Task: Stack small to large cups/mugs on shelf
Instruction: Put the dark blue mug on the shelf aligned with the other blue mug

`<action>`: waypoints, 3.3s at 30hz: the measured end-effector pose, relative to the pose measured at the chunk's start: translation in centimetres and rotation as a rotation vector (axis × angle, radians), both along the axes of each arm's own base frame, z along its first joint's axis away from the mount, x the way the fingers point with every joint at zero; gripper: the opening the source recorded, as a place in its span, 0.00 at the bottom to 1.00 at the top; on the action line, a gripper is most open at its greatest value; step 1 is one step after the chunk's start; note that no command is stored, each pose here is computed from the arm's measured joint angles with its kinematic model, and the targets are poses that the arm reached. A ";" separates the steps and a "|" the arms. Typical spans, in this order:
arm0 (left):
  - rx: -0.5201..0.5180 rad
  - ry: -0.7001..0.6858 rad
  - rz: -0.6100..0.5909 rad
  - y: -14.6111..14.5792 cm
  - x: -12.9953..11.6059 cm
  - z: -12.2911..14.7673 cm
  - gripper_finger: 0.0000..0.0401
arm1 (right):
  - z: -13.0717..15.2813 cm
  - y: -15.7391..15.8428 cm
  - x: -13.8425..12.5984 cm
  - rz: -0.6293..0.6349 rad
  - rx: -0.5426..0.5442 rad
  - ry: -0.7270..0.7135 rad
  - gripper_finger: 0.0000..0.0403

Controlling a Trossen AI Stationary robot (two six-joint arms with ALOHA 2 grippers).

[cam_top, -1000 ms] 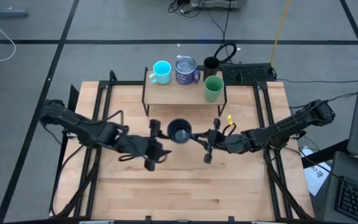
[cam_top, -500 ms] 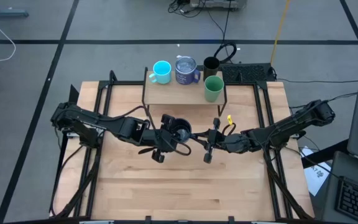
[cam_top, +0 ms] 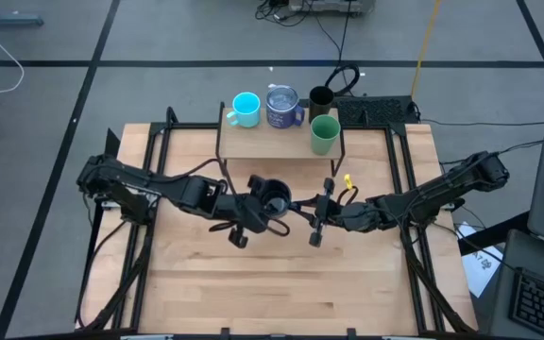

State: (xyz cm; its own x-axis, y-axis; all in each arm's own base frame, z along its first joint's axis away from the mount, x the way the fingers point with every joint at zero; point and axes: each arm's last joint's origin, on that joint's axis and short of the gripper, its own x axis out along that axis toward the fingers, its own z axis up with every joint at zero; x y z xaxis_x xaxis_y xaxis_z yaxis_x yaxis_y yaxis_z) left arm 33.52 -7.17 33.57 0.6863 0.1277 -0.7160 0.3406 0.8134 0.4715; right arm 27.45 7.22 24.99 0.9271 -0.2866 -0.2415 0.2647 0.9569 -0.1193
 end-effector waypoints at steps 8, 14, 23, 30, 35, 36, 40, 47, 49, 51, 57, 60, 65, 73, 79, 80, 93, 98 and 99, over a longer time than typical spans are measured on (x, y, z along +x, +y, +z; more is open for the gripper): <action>-0.064 -0.016 -0.026 1.2 0.2 0.4 0.04 | 0.6 0.7 -1.0 0.030 -0.040 0.023 0.31; -0.133 -0.022 -0.063 1.8 0.4 0.7 0.04 | 1.5 1.2 -3.1 -0.016 -0.085 0.059 0.44; -0.174 -0.082 -0.095 1.7 0.3 3.6 0.04 | 2.9 1.5 -6.3 -0.023 -0.084 0.080 0.48; -0.201 -0.133 -0.071 2.2 -0.2 6.5 0.04 | 2.4 1.8 -8.1 -0.013 -0.033 0.159 0.47; -0.218 -0.211 -0.039 3.2 -0.4 8.9 0.04 | 1.1 2.5 -9.0 0.023 -0.027 0.204 0.47; -0.218 -0.228 -0.030 3.6 -0.4 9.3 0.04 | 0.7 2.7 -9.1 0.032 -0.031 0.208 0.47; -0.205 -0.269 0.002 5.3 -0.3 10.1 0.04 | -0.9 3.1 -9.4 0.060 -0.016 0.182 0.47; -0.198 -0.270 0.025 8.4 0.3 9.7 0.04 | -2.7 3.4 -9.6 0.098 0.015 0.077 0.47; -0.188 -0.248 0.041 9.3 0.8 9.1 0.04 | -3.0 3.4 -9.6 0.108 0.008 0.053 0.47; -0.180 -0.249 0.042 10.2 1.4 8.7 0.04 | -3.3 3.4 -9.7 0.118 -0.010 0.037 0.47; -0.174 -0.231 0.107 12.9 1.8 7.9 0.04 | -3.7 3.3 -9.8 0.140 -0.084 0.045 0.47; -0.174 -0.210 0.142 14.0 2.1 7.2 0.04 | -3.7 3.3 -9.8 0.145 -0.101 0.049 0.47; -0.186 -0.169 0.180 15.2 2.1 6.5 0.04 | -3.7 3.3 -9.8 0.146 -0.107 0.051 0.47; -0.206 -0.099 0.257 16.8 2.7 4.8 0.04 | -3.8 3.3 -9.8 0.147 -0.113 0.055 0.47; -0.203 -0.080 0.333 17.9 3.4 3.7 0.05 | -3.8 3.3 -9.8 0.149 -0.120 0.056 0.47; -0.199 -0.078 0.339 17.9 3.4 3.6 0.05 | -3.7 3.3 -9.8 0.149 -0.120 0.056 0.47; -0.223 -0.035 0.524 18.3 3.4 2.5 0.04 | -3.7 3.3 -9.8 0.149 -0.124 0.057 0.47; -0.222 -0.076 0.602 18.4 3.5 2.7 0.04 | -3.7 3.3 -9.8 0.150 -0.126 0.058 0.47; -0.217 -0.083 0.627 18.4 3.5 2.7 0.05 | -3.7 3.3 -9.8 0.150 -0.127 0.057 0.47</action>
